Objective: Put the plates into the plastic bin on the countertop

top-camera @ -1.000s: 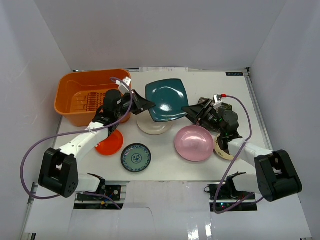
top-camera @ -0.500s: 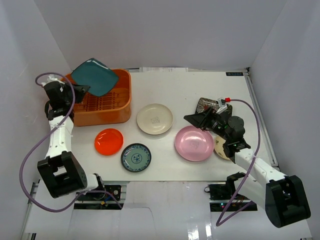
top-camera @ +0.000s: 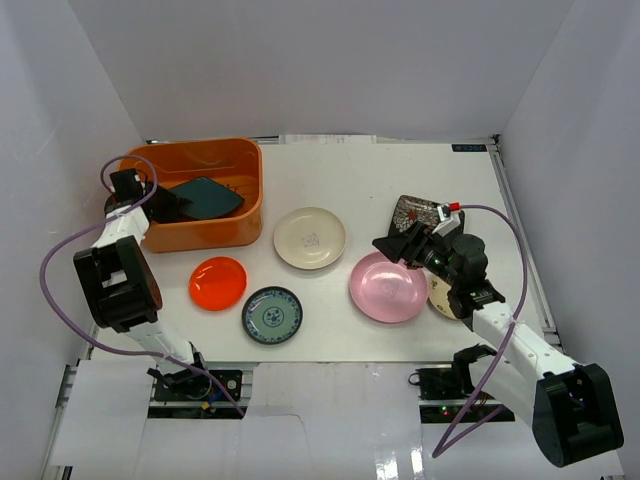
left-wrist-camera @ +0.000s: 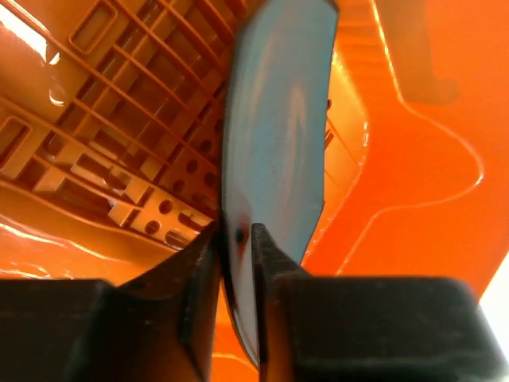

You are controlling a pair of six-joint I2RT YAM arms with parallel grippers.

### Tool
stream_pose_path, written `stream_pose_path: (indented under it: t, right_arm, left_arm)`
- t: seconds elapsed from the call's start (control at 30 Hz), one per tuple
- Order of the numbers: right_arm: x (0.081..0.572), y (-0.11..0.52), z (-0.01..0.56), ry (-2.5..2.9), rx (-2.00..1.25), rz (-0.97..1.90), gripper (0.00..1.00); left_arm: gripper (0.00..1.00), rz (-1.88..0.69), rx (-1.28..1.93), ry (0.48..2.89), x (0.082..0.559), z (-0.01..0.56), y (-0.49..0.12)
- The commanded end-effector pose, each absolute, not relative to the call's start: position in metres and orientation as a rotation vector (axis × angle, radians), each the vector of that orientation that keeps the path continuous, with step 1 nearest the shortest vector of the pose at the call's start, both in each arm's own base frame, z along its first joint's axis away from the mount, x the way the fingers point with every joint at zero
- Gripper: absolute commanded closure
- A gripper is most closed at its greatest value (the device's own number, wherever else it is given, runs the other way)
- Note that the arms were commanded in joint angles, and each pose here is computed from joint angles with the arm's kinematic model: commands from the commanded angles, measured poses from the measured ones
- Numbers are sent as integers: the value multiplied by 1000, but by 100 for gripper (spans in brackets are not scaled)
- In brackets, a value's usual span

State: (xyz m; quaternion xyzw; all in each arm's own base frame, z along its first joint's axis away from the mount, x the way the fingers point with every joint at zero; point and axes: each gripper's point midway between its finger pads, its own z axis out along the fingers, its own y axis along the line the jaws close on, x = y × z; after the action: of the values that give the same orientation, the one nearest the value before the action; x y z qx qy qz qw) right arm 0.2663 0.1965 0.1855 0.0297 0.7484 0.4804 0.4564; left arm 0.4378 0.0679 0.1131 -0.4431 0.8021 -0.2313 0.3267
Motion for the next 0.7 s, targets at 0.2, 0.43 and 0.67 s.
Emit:
stream_pose_path:
  t: [0.2,0.43,0.67]
  right_arm:
    - [318,138,183,1814,252,743,14]
    - [360,48,154,1833,515,311,7]
    - [373,-10,114,1902,689,256,16]
  left_arm:
    - [2,-644,-961,1941,461,196,69]
    - [2,-424,-1033,1762,442,222,84]
    - [2,-454,-1119,1825,432,188,74]
